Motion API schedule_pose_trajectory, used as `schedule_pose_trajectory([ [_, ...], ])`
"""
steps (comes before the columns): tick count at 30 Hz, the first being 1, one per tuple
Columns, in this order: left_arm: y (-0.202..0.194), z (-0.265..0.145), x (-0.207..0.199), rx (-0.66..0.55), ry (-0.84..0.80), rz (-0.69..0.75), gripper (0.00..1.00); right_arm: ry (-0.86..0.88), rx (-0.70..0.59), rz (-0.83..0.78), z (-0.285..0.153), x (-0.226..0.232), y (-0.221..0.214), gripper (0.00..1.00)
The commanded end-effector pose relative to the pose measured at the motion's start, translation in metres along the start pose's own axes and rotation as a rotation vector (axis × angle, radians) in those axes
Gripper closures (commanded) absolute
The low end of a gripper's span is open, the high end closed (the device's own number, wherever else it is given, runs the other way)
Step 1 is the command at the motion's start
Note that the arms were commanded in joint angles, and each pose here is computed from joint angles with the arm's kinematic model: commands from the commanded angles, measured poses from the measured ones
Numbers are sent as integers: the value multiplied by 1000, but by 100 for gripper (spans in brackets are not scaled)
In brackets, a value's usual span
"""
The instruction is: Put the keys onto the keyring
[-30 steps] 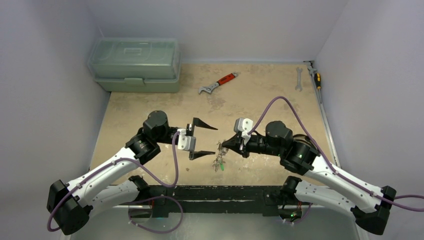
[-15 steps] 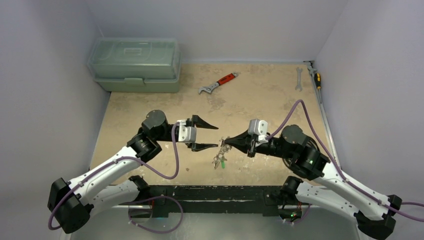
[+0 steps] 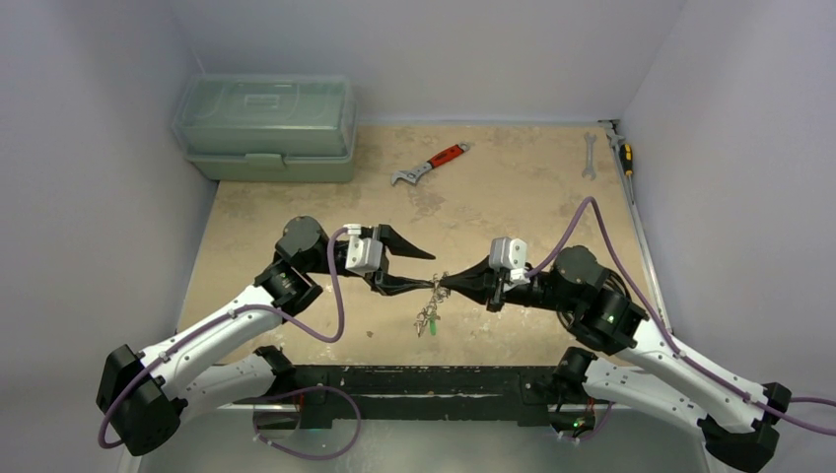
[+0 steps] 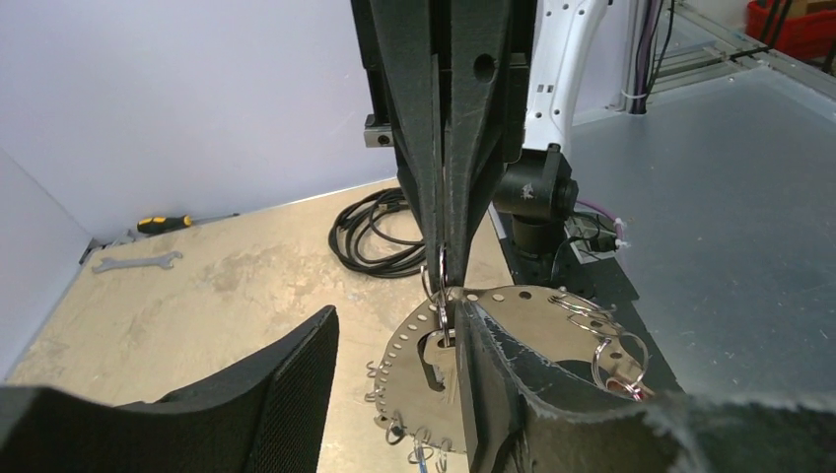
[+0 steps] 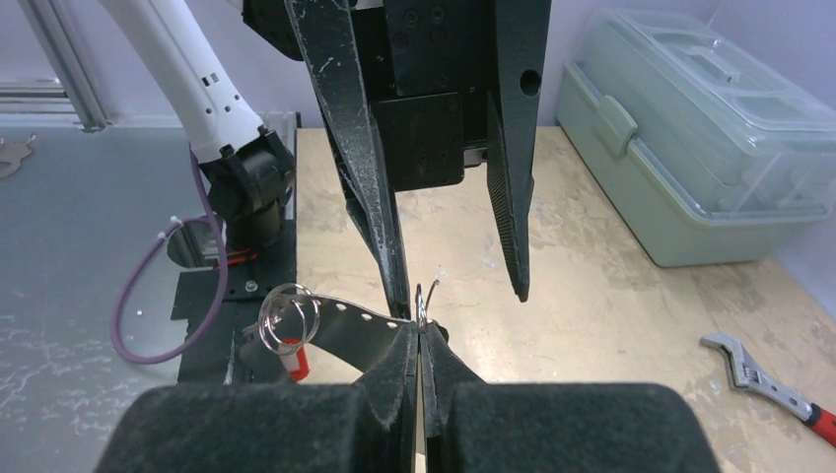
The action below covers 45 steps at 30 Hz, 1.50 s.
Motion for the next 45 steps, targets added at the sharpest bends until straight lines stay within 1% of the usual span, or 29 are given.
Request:
schedule_pose_trajectory([
  [1,25,2,-9,-59,-76,56,55,-18,-110,-34,0,-4,21,100],
  [4,24,2,-10,-57,-89,54,58,-22,-118,-36,0,-5,23,100],
  [7,24,3,-10,-55,-99,54,62,-24,-122,-38,1,-6,24,100],
  [19,23,4,-10,-71,-101,15,71,-19,-126,-38,5,-6,24,100],
  [22,23,4,-10,-72,-93,15,76,-18,-127,-39,6,-7,24,100],
  [26,21,5,-9,-70,-89,6,80,-18,-129,-40,6,-7,24,100],
  [29,20,5,-8,-68,-84,3,82,-18,-134,-42,7,-7,25,100],
  [34,19,5,-7,-66,-74,-1,80,-20,-138,-48,7,-8,27,100],
  [36,19,5,-7,-67,-74,2,82,-18,-139,-48,8,-8,27,100],
  [38,20,5,-7,-68,-72,1,85,-17,-138,-48,9,-9,27,100],
  [41,20,5,-6,-70,-62,-2,100,-16,-140,-49,9,-9,27,100],
  [45,21,4,-4,-78,-34,-9,100,-15,-145,-51,11,-9,28,100],
])
Point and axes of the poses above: each gripper's point midway between its finger pads, its own z axis out along the fingers, its own x axis along the line the jaws close on, y = z × x, the point moved 6 cm from there along -z, back along the fingers, and after that the axes turned 7 degrees about -z, right-handed, at the moved point
